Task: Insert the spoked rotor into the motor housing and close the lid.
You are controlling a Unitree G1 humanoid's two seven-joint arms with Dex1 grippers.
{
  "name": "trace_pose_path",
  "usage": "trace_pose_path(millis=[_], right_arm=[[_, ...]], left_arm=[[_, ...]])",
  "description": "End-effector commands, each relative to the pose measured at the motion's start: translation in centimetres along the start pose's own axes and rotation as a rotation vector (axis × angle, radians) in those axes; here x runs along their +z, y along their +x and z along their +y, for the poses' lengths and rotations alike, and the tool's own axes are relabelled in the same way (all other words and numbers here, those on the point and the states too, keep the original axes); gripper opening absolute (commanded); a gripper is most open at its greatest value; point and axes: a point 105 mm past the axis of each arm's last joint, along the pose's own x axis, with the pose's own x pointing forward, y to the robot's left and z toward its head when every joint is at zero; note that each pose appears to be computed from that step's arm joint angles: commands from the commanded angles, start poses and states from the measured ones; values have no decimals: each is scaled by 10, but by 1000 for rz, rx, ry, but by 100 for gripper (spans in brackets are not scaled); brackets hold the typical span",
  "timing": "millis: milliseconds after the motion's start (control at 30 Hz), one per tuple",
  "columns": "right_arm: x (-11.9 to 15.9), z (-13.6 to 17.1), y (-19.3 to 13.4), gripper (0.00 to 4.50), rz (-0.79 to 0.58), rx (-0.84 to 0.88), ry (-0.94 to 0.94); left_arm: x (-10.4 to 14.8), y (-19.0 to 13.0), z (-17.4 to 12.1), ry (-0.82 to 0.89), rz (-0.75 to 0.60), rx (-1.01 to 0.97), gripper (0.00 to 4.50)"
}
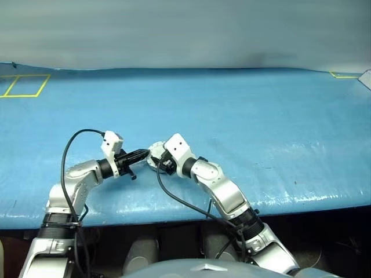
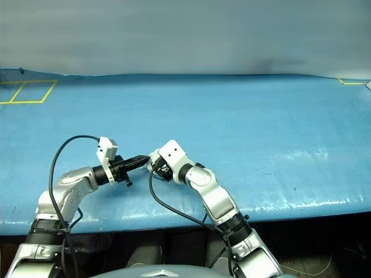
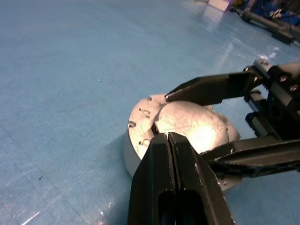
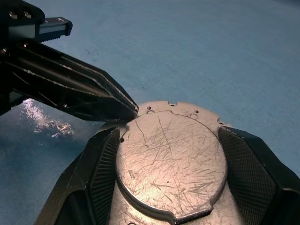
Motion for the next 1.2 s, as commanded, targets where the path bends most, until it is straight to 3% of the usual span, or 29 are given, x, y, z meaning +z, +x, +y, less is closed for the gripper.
trace_pose_path(millis=[33, 367, 500, 533, 667, 800, 967, 1200], right_arm=[[-16, -11, -3, 301, 52, -58, 19], [-11, -9, -5, 301, 23, -22, 24], [-2, -12, -10, 436, -17, -24, 15], [1, -14, -11, 448, -33, -35, 18], [41, -9, -27, 448, -200, 1, 59], [53, -15, -38, 448, -244, -13, 160], [36, -37, -50, 448, -218, -61, 433], [4, -39, -56, 448, -170, -42, 761]], left_arm=[[-9, 0, 3, 27, 62, 17, 0], [-7, 7, -6, 6, 10, -9, 0], [-6, 7, -7, -12, -13, 0, 0], [-6, 7, -8, -18, -19, -4, 0], [-7, 6, -10, -25, -27, -4, 0], [-7, 6, -11, -28, -34, -6, 0], [-6, 7, -12, -25, -48, -12, 0], [-6, 7, -14, -18, -53, -14, 0]])
